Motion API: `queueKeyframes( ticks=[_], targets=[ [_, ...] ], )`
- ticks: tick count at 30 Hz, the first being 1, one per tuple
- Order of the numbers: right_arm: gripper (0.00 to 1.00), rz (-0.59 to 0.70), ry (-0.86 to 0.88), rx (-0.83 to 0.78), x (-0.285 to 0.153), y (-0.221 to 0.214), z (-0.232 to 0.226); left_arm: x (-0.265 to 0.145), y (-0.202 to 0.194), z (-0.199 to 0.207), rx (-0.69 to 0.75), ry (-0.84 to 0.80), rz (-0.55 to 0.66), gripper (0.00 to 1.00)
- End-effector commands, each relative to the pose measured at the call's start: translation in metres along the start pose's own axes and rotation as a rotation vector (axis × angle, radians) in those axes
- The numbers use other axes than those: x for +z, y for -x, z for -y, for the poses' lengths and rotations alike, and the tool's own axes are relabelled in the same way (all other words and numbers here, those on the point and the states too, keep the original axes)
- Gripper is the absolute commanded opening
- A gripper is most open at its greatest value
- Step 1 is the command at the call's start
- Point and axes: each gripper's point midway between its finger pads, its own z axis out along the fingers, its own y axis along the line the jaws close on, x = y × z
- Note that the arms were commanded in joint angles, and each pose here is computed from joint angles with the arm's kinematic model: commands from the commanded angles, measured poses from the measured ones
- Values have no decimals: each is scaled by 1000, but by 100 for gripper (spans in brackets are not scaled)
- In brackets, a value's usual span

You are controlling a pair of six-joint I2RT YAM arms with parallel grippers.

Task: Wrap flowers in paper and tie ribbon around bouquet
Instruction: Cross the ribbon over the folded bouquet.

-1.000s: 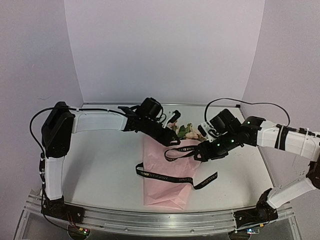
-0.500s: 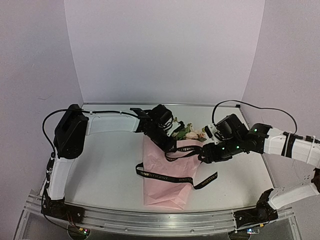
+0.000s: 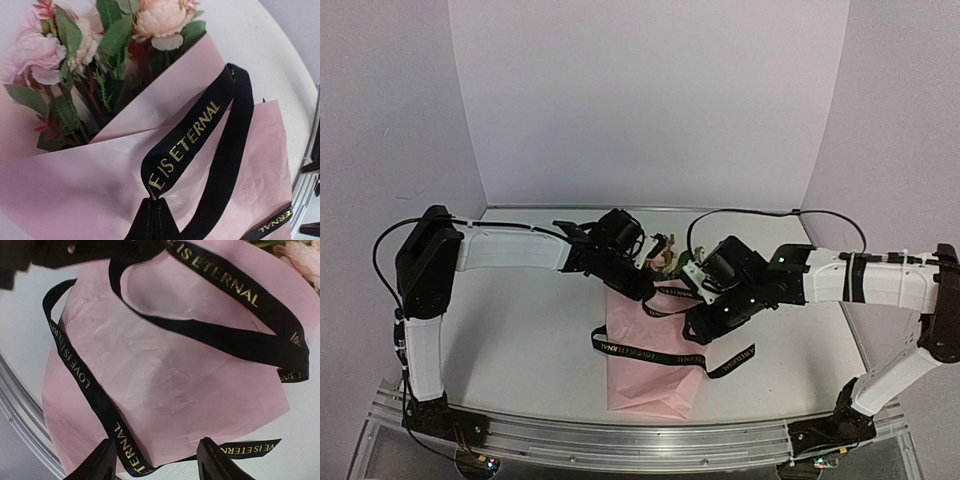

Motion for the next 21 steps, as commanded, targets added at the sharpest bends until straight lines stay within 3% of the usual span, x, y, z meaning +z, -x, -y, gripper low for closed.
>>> queueKeyframes(
  ticks=[1, 8, 21],
  targets=[
    [58, -39, -15, -127, 7, 5, -17, -54, 54, 5, -119, -43, 248, 0],
    [62, -148, -59, -229, 30, -12, -26, -59, 46, -4, -216, -48, 266, 0],
    [49, -219, -235, -352, 45, -42, -23, -69, 39, -25, -317, 12, 272, 0]
  ],
)
